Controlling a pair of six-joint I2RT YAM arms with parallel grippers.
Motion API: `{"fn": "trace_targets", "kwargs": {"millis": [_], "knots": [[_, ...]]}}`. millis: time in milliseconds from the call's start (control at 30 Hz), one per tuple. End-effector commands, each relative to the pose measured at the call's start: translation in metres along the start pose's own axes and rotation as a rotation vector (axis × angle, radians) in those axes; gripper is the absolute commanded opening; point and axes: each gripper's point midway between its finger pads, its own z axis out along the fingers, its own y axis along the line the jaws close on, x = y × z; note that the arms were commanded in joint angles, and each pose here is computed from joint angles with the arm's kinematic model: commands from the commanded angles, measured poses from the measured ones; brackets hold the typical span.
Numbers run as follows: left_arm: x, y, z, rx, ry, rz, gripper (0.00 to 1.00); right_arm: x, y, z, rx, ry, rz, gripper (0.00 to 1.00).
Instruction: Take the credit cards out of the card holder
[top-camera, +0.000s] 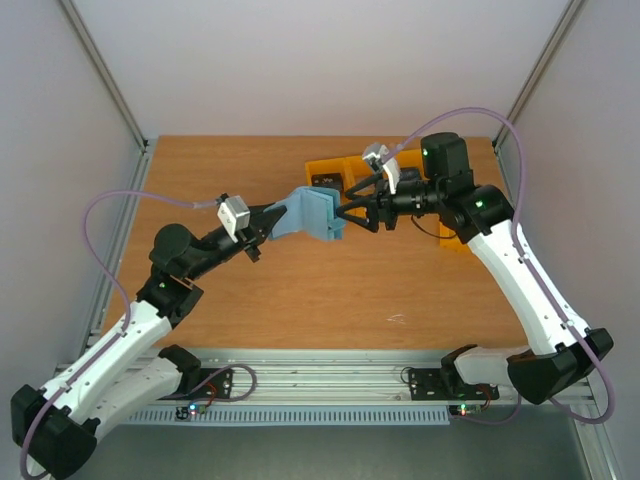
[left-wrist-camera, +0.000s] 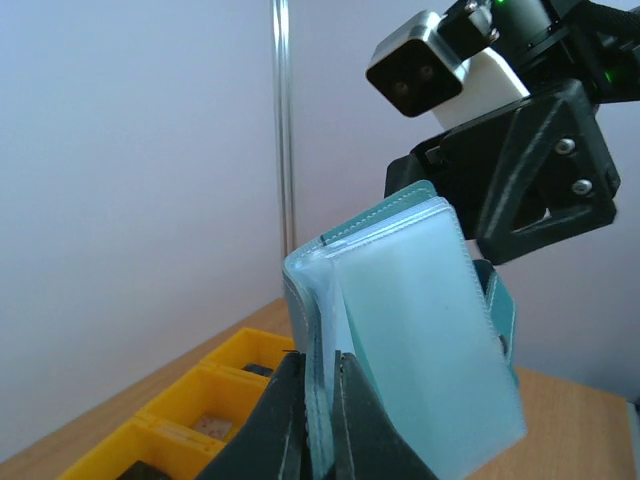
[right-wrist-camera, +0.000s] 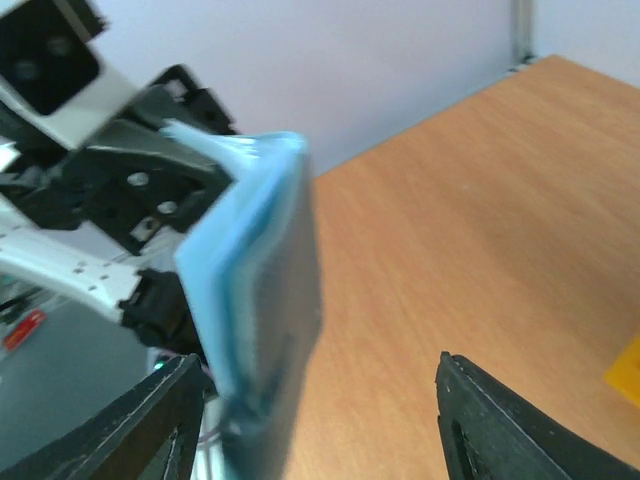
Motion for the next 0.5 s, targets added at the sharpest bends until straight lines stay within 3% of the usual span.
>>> {"fn": "trace_targets", "kwargs": {"millis": [0,167,267,467], "knots": [[-0.032,-0.007,-0.002,0.035,-0.077,-0.001,0.0,0.0,0.042,0.003,-0.156,-0.013,-0.086,0.66],[-0.036,-0.009,-0.004,0.041,-0.085,0.003,0.0,0.001,0.043,0.001,-0.136,-0.012,-0.101,0.68],[-0.037,-0.011,-0.005,0.047,-0.09,0.003,0.0,-0.002,0.034,0.004,-0.086,-0.012,-0.09,0.55],[-0.04,-0.014,-0.007,0.056,-0.097,0.006,0.0,-0.002,0.028,0.007,-0.064,-0.002,-0.068,0.38]]}}
